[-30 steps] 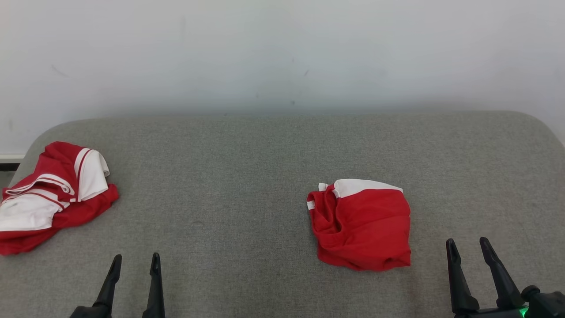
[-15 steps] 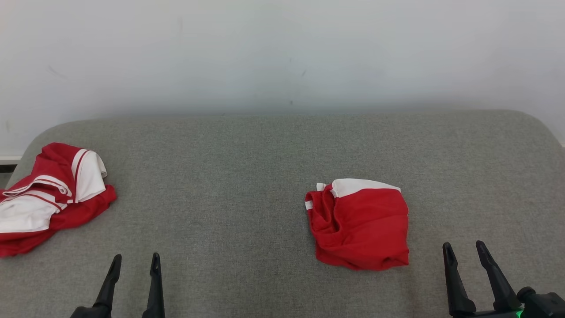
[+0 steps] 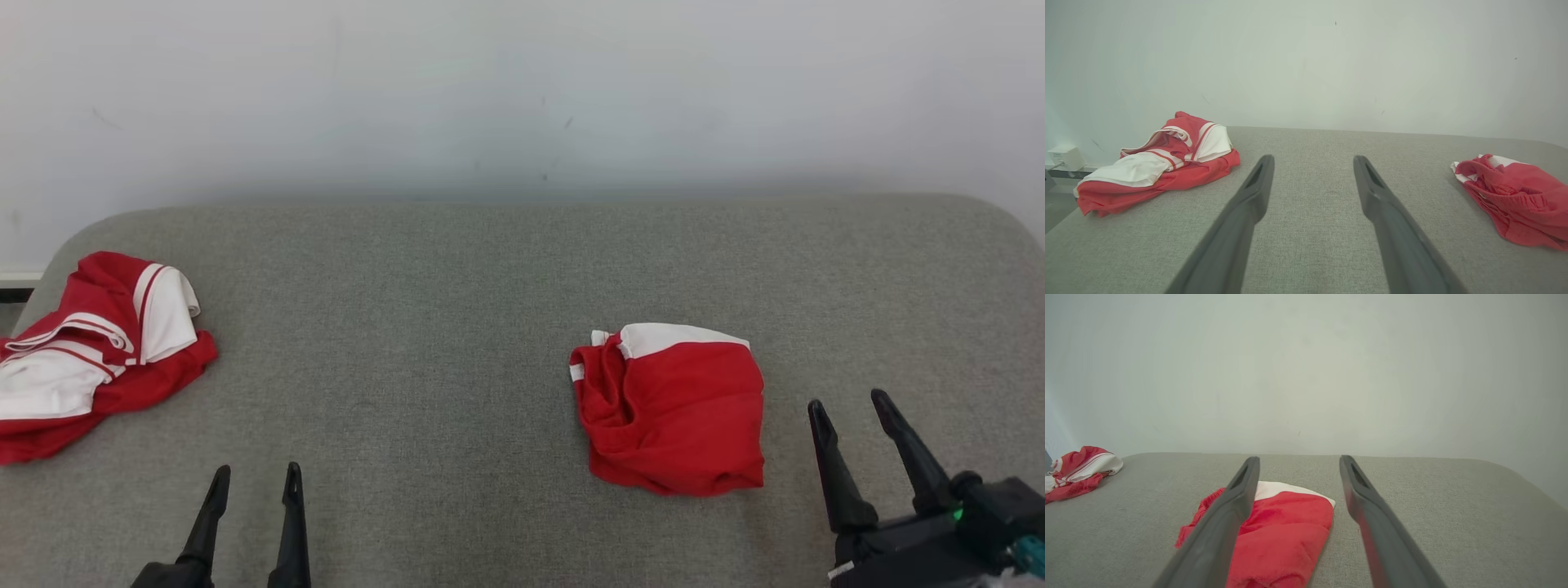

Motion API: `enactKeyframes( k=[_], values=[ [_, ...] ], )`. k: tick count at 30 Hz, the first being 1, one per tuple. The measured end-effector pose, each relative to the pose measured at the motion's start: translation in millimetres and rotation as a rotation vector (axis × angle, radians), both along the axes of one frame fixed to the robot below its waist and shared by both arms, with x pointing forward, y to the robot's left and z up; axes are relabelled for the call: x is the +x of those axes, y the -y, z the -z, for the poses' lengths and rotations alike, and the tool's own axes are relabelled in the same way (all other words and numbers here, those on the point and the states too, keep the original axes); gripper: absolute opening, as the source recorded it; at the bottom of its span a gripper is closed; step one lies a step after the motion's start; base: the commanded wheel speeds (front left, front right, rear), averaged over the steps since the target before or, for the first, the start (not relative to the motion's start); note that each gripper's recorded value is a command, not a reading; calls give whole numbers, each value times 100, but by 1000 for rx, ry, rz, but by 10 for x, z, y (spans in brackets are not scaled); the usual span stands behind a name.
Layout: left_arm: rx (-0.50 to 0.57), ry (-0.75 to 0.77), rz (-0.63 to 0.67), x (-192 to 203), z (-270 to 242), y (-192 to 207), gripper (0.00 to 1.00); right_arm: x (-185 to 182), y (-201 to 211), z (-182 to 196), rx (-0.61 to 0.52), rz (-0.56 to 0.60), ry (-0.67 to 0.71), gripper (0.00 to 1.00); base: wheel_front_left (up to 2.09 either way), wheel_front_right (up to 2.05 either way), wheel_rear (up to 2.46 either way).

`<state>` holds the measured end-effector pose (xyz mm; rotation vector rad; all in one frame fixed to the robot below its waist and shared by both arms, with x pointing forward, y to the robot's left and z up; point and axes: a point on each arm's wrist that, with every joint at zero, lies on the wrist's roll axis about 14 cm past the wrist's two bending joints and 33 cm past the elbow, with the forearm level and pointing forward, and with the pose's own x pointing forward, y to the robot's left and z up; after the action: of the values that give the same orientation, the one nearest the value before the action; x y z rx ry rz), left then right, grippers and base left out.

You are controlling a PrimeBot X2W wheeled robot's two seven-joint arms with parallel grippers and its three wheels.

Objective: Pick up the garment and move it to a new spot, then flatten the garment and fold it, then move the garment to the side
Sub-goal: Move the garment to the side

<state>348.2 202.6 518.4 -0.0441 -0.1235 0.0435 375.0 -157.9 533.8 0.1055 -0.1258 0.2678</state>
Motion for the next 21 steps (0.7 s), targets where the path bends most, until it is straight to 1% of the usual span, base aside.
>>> enactKeyframes(
  k=[4,8,13,14,18,21],
  values=[
    [-6,-2,5,56,5,18,100,238,-35,-41,-39,-32,-4,100,0,0,0],
    [-11,-16,3,85,49,17,100,472,-84,51,-91,-62,-50,100,0,0,0],
    [-18,-30,-13,132,93,-36,100,745,-92,295,-119,-61,-158,100,0,0,0],
    [-18,-30,-13,132,93,-36,100,745,-92,295,-119,-61,-158,100,0,0,0],
    [-21,-42,-23,163,132,-67,100,880,-84,564,-124,-47,-270,100,0,0,0],
    [-24,-44,-28,192,139,-73,100,923,-136,774,-99,-44,-361,100,0,0,0]
  ],
)
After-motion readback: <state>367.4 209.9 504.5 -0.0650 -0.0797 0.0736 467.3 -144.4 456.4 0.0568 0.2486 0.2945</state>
